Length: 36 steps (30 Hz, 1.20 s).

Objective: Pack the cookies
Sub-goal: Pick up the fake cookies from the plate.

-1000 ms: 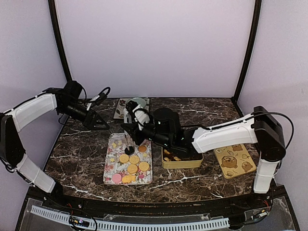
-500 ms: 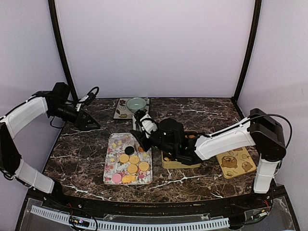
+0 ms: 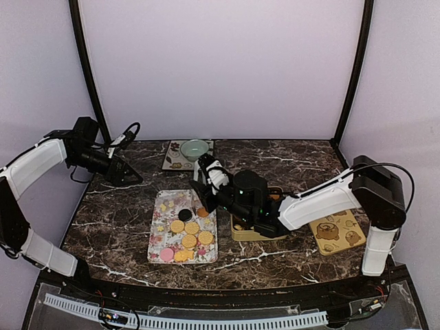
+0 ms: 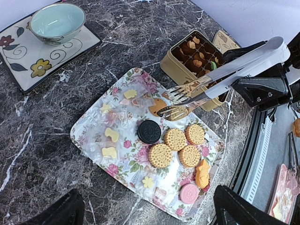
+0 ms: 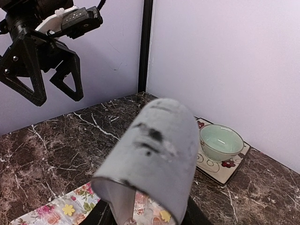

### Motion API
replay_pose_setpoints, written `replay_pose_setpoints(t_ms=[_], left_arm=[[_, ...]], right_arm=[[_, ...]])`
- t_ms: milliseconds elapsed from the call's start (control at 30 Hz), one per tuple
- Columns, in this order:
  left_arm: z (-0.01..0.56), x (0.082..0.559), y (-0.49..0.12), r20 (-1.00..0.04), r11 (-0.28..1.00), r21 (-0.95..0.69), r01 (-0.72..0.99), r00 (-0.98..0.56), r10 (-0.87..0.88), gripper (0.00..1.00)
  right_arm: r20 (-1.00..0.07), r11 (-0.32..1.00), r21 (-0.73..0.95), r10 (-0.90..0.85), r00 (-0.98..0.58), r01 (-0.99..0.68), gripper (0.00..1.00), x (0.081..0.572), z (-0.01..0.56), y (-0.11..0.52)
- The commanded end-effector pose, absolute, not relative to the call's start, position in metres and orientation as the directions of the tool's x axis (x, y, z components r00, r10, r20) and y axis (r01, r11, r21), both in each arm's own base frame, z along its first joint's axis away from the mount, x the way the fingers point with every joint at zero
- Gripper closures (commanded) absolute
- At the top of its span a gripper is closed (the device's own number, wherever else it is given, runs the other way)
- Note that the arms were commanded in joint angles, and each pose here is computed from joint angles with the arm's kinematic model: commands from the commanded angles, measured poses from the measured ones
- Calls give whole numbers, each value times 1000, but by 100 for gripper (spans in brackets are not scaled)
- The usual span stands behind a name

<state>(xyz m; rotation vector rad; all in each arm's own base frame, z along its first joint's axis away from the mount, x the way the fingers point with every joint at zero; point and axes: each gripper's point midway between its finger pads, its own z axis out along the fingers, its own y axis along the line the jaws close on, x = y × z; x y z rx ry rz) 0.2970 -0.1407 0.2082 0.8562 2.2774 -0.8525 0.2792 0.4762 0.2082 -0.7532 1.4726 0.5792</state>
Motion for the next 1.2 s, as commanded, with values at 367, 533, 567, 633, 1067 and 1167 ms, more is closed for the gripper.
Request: replay_pose_setpoints(t_ms=[367,533,567,633,1067,1167], left_arm=[[212,294,-141,-683,581,-369,726,-636,360,1],[213,295,-142,-680,581,-375,722,-640,356,1],[214,295,-142,-681,580,-376,723,-639,356,1],[213,295,-142,-680,581,-376,722,-641,357,1],[215,295,-142,-684,578,-372,726,-636,359,1],[215,295,-142,-683,578,-374,726,-637,359,1]], right_arm=[[-998,705,-60,-29,55,-707,61,296,199,465],[-999,708,-54,-38,38,-704,61,295,190,462],[-999,710,-52,-40,34,-702,61,295,188,461],[-999,711,-52,-46,27,-701,61,294,182,460],[-998,661,-52,-55,20,-749,64,286,176,483],[-997,671,-66,-77,20,-739,67,287,171,479]])
